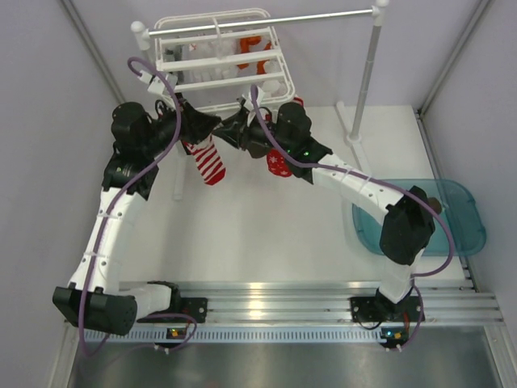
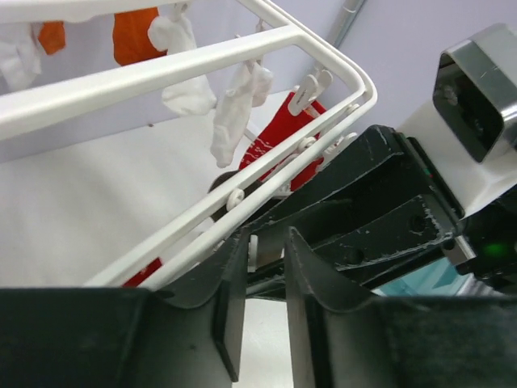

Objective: Clip the socks to the hanger
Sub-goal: Open the clamp at the hanger.

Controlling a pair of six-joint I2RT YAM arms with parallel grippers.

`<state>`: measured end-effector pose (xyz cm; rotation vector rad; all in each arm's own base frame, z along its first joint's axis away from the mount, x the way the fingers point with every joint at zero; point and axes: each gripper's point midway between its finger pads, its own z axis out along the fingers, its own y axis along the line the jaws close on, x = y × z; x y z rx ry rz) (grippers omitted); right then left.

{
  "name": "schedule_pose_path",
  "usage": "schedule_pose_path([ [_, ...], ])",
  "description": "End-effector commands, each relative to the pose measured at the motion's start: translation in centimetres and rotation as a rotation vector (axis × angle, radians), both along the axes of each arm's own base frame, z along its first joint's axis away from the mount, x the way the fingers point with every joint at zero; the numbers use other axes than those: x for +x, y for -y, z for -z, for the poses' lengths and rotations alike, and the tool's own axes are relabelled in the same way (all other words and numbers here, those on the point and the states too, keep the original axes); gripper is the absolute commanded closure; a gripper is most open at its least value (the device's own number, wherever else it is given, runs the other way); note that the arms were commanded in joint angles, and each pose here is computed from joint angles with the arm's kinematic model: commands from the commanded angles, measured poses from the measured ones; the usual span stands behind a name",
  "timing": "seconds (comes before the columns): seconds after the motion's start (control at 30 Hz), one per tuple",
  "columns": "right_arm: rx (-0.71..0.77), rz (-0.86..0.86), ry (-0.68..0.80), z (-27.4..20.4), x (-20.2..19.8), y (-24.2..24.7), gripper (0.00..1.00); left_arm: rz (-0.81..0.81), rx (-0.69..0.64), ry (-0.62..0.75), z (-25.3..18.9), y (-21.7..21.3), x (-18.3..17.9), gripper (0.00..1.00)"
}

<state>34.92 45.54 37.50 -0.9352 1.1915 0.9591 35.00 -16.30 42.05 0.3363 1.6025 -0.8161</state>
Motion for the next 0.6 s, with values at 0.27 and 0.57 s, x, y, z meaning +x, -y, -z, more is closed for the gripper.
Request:
schedule_pose_path([
  [0.27, 0.086, -0.05, -0.034, -2.8, -1.6, 0.0, 1.0, -0.107, -0.184, -0.05, -3.1, -1.1, -2.0, 0.49],
  [0.57, 0.102, -0.127, -0.1, -2.9, -2.9, -0.3, 1.0, -0.189, -0.176, -0.121, -1.0, -2.3, -1.8, 0.5],
])
